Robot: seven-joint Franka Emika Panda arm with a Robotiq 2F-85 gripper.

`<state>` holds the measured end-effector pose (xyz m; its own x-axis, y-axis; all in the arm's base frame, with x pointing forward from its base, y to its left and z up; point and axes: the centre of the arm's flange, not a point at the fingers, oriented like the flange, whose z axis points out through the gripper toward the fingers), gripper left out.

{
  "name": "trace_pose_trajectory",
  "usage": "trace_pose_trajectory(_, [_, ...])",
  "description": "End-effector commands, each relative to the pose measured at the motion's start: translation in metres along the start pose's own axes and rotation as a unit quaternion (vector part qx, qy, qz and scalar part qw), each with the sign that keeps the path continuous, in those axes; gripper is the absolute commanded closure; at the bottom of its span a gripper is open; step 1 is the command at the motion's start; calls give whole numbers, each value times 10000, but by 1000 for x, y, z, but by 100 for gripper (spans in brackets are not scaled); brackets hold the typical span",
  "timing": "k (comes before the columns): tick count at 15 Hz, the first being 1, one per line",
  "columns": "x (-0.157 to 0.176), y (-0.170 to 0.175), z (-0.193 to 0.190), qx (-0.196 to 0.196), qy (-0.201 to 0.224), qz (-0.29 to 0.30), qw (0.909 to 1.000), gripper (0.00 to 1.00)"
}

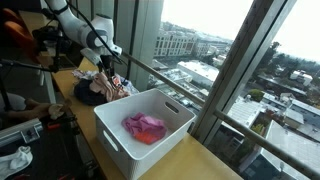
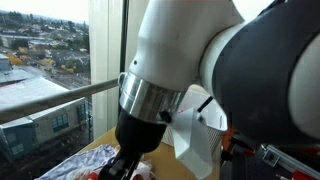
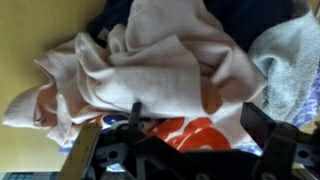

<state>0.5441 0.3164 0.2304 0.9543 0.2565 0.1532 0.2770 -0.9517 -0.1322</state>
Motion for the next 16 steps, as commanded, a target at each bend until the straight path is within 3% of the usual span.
trace_pose_trajectory(1, [24,3,58,130,8,-121,9998,25])
trace_pose_trajectory(2, [23,10,67,97,-9,-131,9999,28])
trace_pose_trajectory(6, [28,36,65,-7,5,-85,10000,58])
trace_pose_trajectory(12, [36,69,-13,-166,335,58,9993,100])
trace_pose_trajectory(16, [32,101,-99,-398,804,314,9955,96])
